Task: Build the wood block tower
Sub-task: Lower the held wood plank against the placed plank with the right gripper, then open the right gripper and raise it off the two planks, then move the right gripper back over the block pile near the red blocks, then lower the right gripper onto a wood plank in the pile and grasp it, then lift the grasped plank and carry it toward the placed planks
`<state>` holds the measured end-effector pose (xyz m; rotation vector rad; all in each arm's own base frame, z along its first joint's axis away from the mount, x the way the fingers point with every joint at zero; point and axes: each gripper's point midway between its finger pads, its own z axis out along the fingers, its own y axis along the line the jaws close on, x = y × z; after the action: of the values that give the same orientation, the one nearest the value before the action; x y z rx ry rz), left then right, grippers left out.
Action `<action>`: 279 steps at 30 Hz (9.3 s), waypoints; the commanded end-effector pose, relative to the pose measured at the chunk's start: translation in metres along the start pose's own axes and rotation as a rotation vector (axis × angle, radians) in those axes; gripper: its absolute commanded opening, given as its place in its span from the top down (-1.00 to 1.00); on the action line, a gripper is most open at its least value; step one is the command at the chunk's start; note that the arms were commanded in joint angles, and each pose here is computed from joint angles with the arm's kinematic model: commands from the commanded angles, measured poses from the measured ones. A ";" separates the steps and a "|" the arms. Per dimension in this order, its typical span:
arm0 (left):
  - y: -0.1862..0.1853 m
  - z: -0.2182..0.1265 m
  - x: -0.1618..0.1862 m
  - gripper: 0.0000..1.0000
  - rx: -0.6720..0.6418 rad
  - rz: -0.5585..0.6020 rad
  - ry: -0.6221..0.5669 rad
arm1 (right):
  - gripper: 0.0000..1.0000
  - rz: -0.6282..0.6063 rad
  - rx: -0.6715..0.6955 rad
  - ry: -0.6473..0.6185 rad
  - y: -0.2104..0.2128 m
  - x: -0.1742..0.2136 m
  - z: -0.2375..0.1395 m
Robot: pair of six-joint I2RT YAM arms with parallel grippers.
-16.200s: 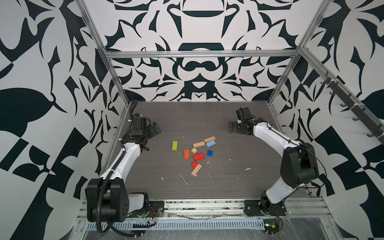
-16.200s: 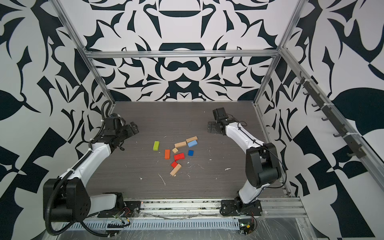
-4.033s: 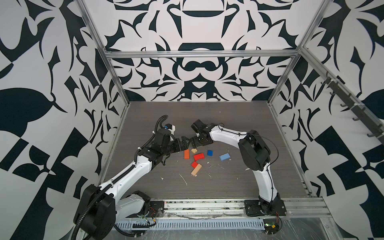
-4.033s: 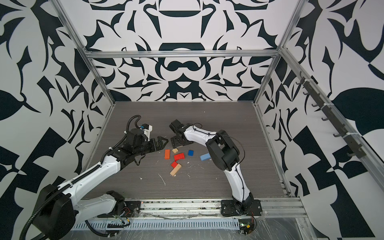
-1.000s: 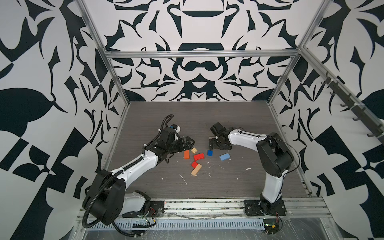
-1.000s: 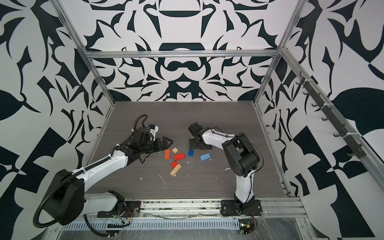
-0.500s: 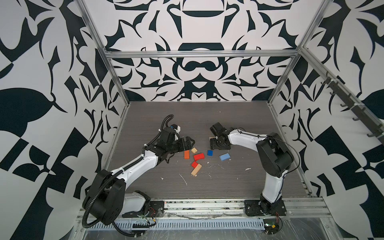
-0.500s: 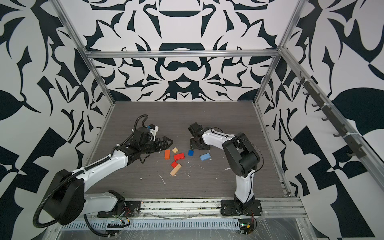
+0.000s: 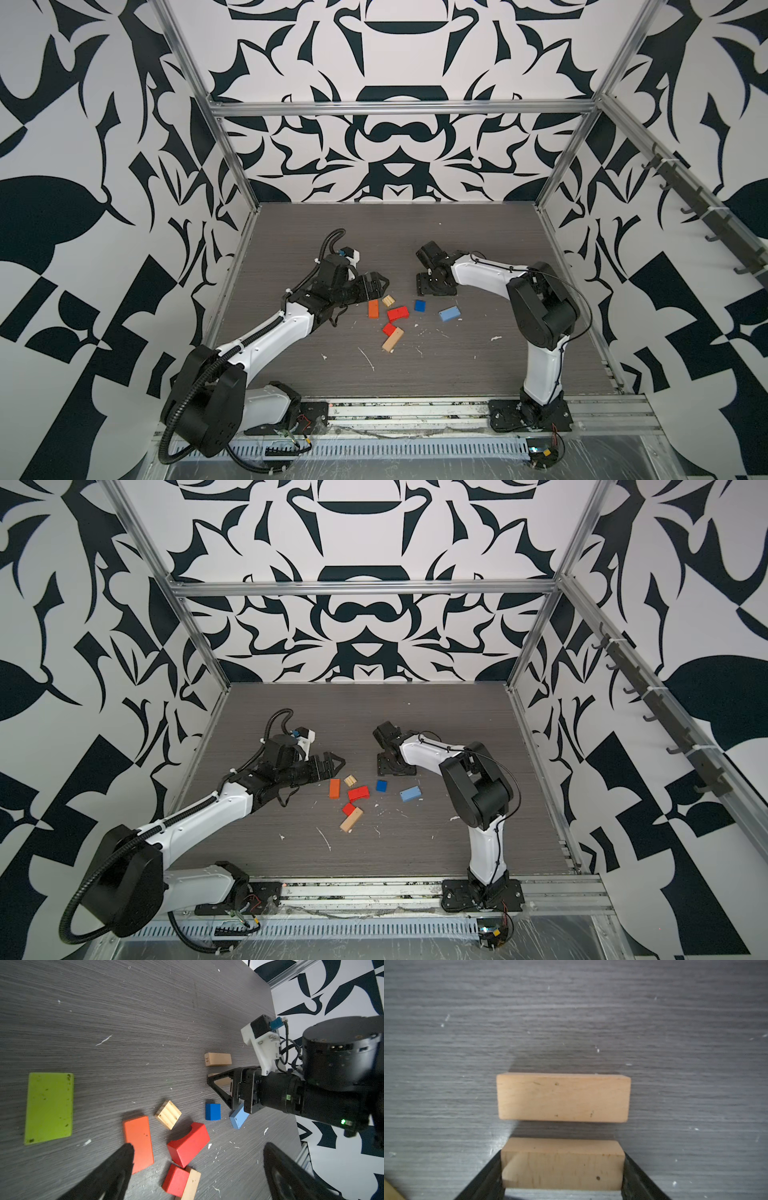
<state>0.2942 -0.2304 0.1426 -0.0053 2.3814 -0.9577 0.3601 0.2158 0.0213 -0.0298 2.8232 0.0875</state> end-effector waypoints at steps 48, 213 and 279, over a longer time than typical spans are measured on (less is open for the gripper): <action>-0.004 -0.005 -0.004 -0.99 -0.002 0.022 -0.014 | -0.55 0.005 0.023 -0.036 0.001 -0.020 0.001; 0.022 -0.023 -0.027 -0.99 -0.064 -0.089 -0.048 | -0.95 -0.677 -0.252 0.005 0.138 0.144 -0.057; 0.014 -0.016 -0.029 -0.99 -0.025 -0.103 -0.018 | -0.44 -0.463 -0.080 -0.140 0.076 0.098 -0.097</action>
<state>0.3063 -0.1987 0.1446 -0.1467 2.4302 -0.9307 0.2264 0.2998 0.0756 -0.7167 2.6019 0.1092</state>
